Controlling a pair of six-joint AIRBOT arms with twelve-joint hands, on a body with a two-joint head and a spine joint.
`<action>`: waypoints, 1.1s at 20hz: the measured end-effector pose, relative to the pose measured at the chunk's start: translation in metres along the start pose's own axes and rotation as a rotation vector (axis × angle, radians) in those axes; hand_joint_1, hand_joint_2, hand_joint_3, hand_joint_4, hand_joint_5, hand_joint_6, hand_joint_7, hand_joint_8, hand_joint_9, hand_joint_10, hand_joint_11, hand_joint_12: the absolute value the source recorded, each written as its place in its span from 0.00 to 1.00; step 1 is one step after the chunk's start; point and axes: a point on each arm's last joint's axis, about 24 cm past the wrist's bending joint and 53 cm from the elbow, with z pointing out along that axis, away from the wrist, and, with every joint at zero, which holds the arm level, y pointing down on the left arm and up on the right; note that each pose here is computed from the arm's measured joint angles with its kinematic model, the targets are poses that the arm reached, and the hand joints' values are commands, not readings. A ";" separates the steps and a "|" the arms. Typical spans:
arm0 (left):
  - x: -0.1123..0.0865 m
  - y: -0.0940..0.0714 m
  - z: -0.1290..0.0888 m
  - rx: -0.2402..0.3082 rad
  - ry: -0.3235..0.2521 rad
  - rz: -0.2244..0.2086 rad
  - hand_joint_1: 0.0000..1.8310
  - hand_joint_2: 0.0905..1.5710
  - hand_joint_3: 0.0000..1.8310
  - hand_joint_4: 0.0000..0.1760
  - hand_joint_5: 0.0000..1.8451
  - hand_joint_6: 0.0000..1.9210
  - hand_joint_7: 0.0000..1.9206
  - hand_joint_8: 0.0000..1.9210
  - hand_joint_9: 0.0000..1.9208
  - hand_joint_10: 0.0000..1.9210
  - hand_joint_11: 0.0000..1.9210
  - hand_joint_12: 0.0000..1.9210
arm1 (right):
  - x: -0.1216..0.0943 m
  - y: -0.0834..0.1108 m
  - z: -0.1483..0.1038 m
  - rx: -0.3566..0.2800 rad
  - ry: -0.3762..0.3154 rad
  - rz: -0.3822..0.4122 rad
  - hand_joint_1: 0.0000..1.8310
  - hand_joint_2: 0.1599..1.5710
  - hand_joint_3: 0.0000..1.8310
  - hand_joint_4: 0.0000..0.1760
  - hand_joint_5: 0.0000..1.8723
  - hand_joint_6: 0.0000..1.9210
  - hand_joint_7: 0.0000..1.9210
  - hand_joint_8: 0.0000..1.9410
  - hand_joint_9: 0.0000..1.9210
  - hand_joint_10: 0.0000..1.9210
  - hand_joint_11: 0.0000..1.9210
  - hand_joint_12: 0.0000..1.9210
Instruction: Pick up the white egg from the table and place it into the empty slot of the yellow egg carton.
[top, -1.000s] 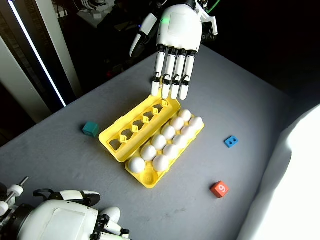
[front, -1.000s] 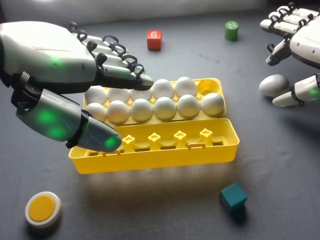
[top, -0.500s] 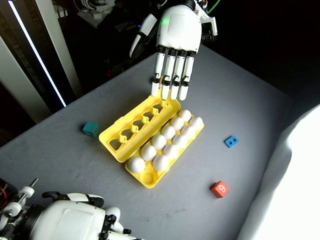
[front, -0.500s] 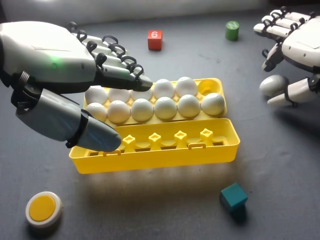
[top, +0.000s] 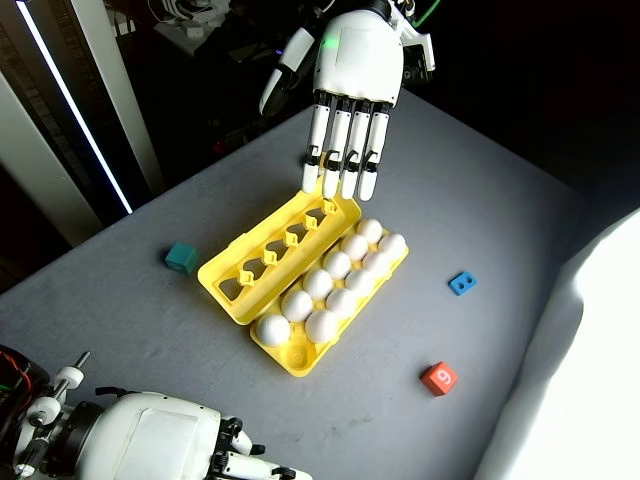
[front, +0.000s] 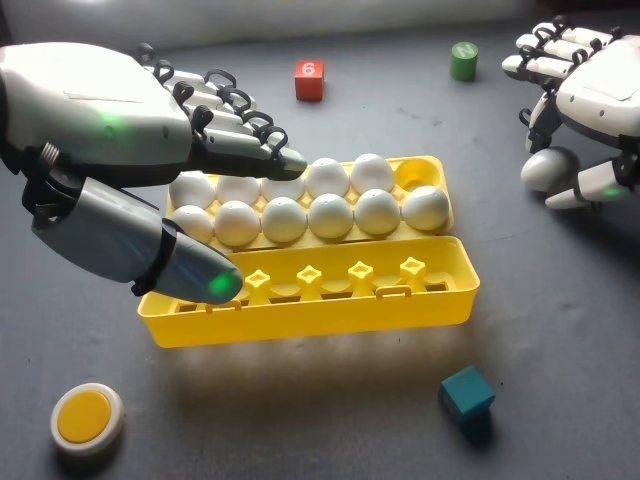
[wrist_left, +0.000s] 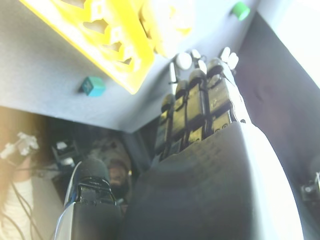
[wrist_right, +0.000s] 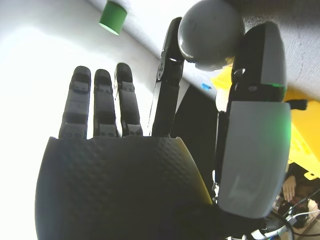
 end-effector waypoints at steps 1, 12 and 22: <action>0.000 0.000 0.000 0.000 0.000 0.000 0.00 0.74 0.00 0.00 0.04 0.00 0.04 0.00 0.03 0.00 0.01 0.03 | 0.000 0.000 0.000 0.000 0.000 0.007 0.61 0.61 0.00 0.43 0.64 0.34 0.08 0.01 0.00 0.00 0.00 0.00; -0.001 0.002 0.000 -0.003 -0.001 -0.001 0.00 0.74 0.00 0.00 0.04 0.00 0.04 0.00 0.03 0.00 0.00 0.06 | -0.029 0.032 0.009 -0.081 -0.121 0.237 0.60 0.62 0.00 0.53 0.61 0.39 0.11 0.00 0.00 0.00 0.00 0.00; -0.001 0.004 -0.001 -0.008 -0.003 -0.003 0.00 0.73 0.00 0.00 0.06 0.00 0.04 0.00 0.03 0.00 0.00 0.04 | -0.030 0.079 0.027 -0.118 -0.177 0.518 0.60 0.63 0.00 0.60 0.60 0.40 0.10 0.00 0.00 0.00 0.00 0.00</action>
